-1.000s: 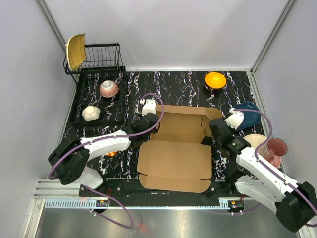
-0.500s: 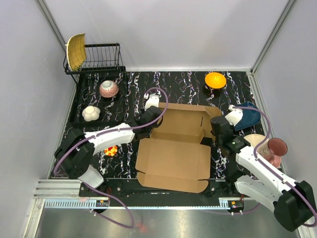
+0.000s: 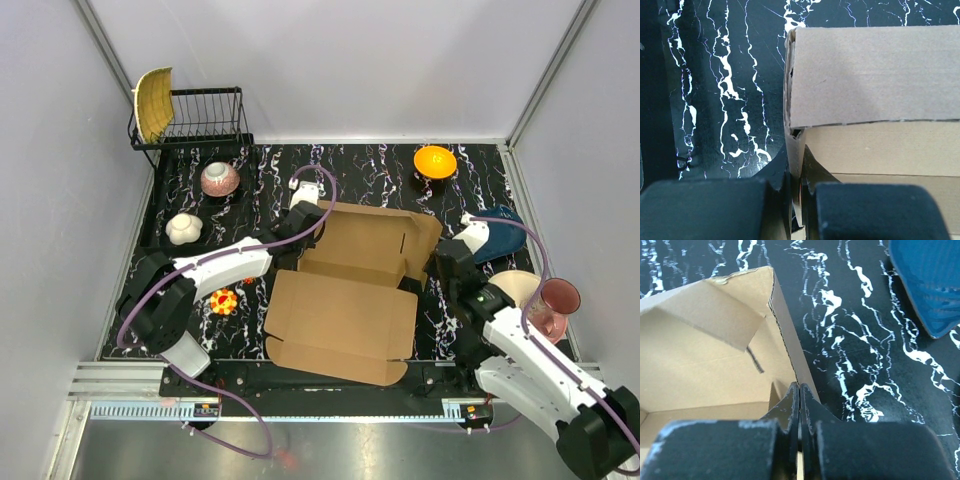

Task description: Fold the paper box

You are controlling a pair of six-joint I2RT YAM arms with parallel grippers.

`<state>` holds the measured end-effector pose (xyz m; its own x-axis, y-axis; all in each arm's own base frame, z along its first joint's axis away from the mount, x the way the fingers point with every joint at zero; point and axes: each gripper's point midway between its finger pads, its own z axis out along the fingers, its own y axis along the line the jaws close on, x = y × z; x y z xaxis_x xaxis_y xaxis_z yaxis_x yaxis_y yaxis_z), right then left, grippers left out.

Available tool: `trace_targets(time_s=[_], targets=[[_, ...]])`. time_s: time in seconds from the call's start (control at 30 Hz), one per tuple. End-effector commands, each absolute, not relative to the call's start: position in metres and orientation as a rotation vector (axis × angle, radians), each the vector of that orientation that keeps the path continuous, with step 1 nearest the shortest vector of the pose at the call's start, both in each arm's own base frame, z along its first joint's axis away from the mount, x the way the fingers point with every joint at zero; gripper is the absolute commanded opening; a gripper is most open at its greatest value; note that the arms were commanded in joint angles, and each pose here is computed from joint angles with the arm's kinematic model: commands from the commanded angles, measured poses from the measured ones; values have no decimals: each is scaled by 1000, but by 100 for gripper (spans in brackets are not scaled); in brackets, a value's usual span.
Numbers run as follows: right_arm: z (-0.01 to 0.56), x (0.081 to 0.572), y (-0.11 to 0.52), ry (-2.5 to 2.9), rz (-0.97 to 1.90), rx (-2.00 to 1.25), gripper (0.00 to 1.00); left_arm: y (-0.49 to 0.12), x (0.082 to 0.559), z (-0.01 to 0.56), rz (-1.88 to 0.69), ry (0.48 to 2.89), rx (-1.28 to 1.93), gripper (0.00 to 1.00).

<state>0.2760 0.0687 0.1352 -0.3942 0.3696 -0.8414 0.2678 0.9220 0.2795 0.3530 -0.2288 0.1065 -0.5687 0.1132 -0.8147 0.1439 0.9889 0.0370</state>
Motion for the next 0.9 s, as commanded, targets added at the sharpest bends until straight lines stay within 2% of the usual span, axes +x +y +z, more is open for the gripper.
trace_targets(time_s=[0.0,0.2,0.4,0.73,0.8,0.87], targets=[[167,279,93,1932,317,387,0,-217,348,94,1,2208,183,0],[182,268,129,1940,532,222,0,-218,345,93,-22,2214,163,0],[183,264,142,1930,605,152,0,-219,343,95,-42,2207,150,0],[155,278,176,2024,707,72,0,-222,337,96,-78,2163,128,0],[149,279,180,2050,712,57,4,-222,337,94,-78,2163,128,0],[146,279,178,2064,699,57,14,-222,337,93,-73,2163,128,0]])
